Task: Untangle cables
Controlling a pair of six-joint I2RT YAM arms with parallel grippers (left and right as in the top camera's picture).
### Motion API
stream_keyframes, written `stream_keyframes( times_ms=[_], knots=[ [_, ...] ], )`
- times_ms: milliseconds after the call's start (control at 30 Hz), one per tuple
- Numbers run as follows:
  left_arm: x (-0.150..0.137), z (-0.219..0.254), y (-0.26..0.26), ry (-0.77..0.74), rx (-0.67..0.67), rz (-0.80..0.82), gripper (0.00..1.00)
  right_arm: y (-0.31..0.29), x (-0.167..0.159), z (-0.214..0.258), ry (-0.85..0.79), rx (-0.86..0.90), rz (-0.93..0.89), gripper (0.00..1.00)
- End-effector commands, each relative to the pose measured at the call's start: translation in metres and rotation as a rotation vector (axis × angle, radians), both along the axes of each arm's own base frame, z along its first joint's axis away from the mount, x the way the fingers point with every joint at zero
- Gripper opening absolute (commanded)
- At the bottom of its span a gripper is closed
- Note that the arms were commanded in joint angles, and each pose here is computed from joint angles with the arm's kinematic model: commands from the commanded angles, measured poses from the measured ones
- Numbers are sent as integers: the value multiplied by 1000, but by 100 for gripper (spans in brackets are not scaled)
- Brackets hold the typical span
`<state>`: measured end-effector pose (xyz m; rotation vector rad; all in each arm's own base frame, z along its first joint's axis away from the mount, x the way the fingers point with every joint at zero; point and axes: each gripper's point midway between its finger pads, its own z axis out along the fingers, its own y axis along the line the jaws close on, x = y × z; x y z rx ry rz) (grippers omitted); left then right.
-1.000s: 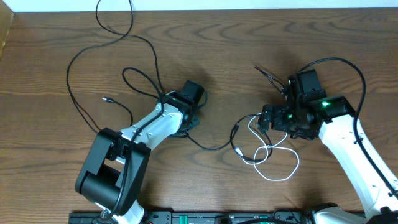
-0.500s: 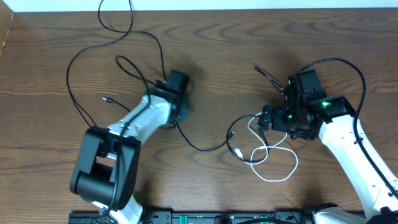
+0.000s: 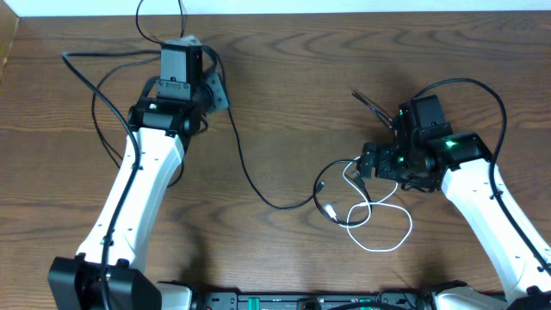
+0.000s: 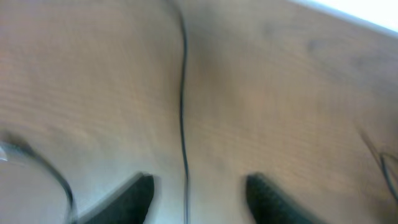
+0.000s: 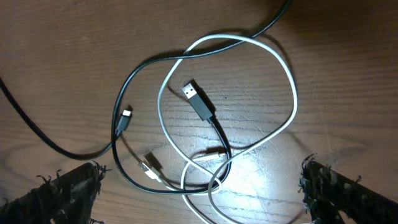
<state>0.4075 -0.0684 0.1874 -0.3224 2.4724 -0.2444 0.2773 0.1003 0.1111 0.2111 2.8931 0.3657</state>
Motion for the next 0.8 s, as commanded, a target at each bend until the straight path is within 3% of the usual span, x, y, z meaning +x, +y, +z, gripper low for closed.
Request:
stream_keyframes(
  times_ms=[0, 33, 200, 333, 533, 767],
  knots=[
    [-34, -37, -39, 213, -178, -73, 87, 2, -1, 2, -2, 9, 0, 99],
    [-45, -41, -49, 266, -220, -108, 92, 2, -1, 2, -2, 9, 0, 99],
    [-92, -40, -94, 454, -413, -243, 93, 3, 1, 2, -10, 11, -1, 99],
    [-112, -45, -106, 555, -439, -185, 93, 3, 3, 3, -17, 13, -1, 99],
    [-131, -81, -72, 615, -194, 309, 93, 3, 2, 3, -15, 13, -1, 99],
    [-142, -102, -48, 525, -60, 594, 93, 2, -1, 0, 0, 9, -1, 99]
  ],
)
